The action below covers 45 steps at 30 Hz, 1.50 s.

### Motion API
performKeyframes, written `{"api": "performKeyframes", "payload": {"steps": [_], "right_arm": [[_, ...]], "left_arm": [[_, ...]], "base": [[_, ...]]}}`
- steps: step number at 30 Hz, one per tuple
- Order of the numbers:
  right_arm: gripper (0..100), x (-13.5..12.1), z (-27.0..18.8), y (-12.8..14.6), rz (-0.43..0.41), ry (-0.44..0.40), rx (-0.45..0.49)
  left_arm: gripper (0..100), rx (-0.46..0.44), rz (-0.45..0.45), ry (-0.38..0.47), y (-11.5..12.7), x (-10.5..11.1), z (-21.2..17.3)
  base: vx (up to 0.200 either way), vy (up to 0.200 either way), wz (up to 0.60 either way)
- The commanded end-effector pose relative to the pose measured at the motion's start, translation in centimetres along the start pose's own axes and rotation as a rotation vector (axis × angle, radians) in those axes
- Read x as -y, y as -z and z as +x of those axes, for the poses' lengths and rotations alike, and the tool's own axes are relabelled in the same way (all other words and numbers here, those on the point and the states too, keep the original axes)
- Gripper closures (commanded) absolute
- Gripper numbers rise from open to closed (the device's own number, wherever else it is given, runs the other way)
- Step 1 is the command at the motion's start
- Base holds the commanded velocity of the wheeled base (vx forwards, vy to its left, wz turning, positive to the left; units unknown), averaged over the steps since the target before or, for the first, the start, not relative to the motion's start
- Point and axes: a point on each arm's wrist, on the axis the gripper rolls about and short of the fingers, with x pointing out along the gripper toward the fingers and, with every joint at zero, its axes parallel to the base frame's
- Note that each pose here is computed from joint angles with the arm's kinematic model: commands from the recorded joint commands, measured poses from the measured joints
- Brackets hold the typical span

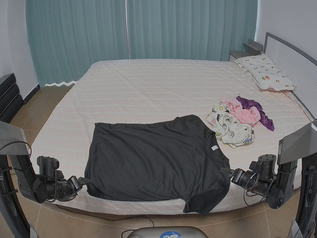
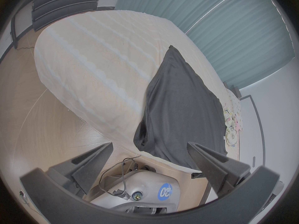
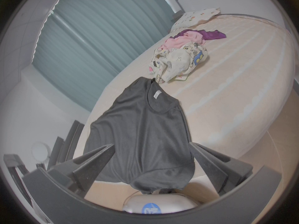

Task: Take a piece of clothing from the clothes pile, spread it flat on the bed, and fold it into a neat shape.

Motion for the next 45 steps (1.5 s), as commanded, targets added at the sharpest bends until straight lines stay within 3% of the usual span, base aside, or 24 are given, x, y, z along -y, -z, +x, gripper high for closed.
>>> {"api": "performKeyframes", "payload": {"steps": [1, 17, 18, 23, 35, 44, 45], "right_arm": [[0, 1.7, 1.8, 0.1, -0.031, 0.033, -0.014], [0, 2.1, 6.1, -0.4, -0.048, 0.060, -0.057], [100, 2.1, 6.3, -0.5, -0.048, 0.063, -0.062], [100, 2.5, 7.1, -1.3, -0.070, 0.089, -0.068], [100, 3.0, 8.9, -7.3, -0.051, 0.053, 0.150], [100, 3.0, 10.6, -8.7, -0.052, 0.044, 0.182], [0, 3.1, 10.9, -8.7, -0.050, 0.043, 0.182]], "left_arm": [[0, -0.014, -0.001, -0.016, 0.5, 0.1, 0.4], [0, -0.008, -0.001, -0.018, 0.4, 0.2, 0.4], [0, -0.008, -0.001, -0.018, 0.4, 0.2, 0.4], [0, -0.004, -0.020, -0.015, 0.4, 0.3, 0.4], [0, -0.003, -0.021, -0.016, 0.3, 0.3, 0.5], [0, 0.017, -0.021, 0.005, -0.1, 1.3, 1.0], [0, 0.026, -0.022, 0.005, -0.1, 1.6, 1.2]], "base": [[0.000, 0.000, 0.00], [0.000, 0.000, 0.00], [0.000, 0.000, 0.00], [0.000, 0.000, 0.00], [0.000, 0.000, 0.00], [0.000, 0.000, 0.00], [0.000, 0.000, 0.00]]}}
